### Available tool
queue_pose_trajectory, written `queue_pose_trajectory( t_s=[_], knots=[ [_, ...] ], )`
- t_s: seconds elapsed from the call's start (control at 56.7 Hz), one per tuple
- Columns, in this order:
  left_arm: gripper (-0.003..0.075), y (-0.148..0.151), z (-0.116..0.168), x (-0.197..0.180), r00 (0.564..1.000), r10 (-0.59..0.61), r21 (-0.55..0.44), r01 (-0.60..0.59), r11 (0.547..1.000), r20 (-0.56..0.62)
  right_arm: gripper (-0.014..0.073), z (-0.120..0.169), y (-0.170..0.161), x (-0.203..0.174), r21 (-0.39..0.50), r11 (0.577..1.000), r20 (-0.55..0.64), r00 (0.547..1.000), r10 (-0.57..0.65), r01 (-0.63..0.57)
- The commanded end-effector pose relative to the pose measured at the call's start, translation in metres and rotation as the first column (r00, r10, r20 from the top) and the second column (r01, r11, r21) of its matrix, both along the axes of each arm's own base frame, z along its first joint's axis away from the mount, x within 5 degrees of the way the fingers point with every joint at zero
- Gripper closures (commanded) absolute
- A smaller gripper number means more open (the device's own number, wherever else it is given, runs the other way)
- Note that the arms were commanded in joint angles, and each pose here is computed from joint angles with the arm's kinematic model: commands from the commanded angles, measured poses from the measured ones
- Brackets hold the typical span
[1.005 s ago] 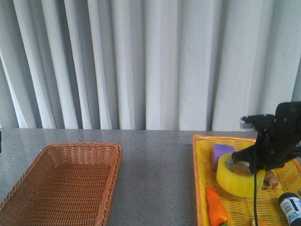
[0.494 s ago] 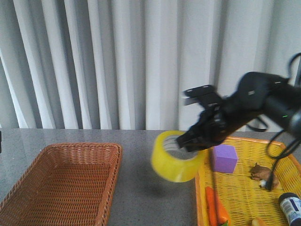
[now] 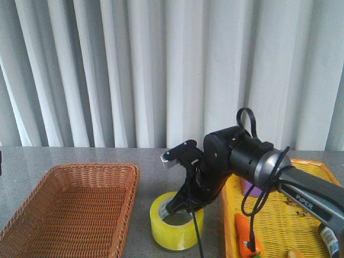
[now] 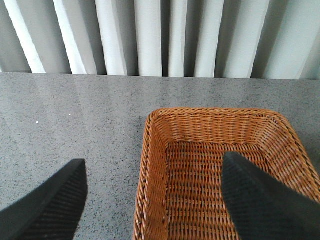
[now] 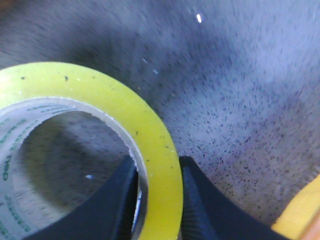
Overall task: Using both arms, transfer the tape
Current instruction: 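Lift the tape roll and carry it toward the table center, then set the tape roll on the table, open and raise the right gripper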
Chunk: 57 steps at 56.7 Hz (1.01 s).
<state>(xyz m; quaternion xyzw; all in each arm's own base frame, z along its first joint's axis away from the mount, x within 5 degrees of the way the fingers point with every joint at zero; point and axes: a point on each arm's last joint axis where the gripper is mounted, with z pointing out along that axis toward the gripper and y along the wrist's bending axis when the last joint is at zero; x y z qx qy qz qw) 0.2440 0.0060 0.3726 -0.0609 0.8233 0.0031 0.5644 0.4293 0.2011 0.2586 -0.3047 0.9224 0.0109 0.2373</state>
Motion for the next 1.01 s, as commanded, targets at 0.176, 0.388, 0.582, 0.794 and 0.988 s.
queue_pose_trajectory(
  t_s=[0.176, 0.388, 0.582, 0.794, 0.988],
  knots=[
    [0.0175, -0.003, 0.021, -0.002, 0.994, -0.020, -0.003, 0.020, 1.000, 0.111, 0.0473, 0.025, -0.001, 0.007, 0.072, 0.997, 0.118, 0.993, -0.027, 0.018],
    [0.0175, -0.003, 0.021, -0.002, 0.994, -0.020, -0.003, 0.020, 1.000, 0.111, 0.0297, 0.026, -0.001, 0.006, 0.077, 0.997, 0.106, 0.994, -0.035, 0.027],
    [0.0175, -0.003, 0.020, -0.002, 0.994, -0.018, -0.022, 0.020, 1.000, 0.111, 0.0150, 0.042, -0.001, 0.002, 0.120, 0.992, 0.117, 0.992, -0.053, 0.039],
    [0.0175, -0.009, 0.021, -0.002, 0.993, -0.041, -0.034, 0.045, 0.998, 0.114, 0.0120, 0.093, -0.015, -0.013, 0.134, 0.990, 0.255, 0.963, -0.082, 0.049],
    [0.0175, -0.026, 0.021, -0.002, 0.984, -0.141, 0.054, 0.136, 0.989, 0.109, 0.0125, 0.154, -0.055, -0.032, 0.201, 0.967, 0.394, 0.892, -0.223, 0.154]
  ],
)
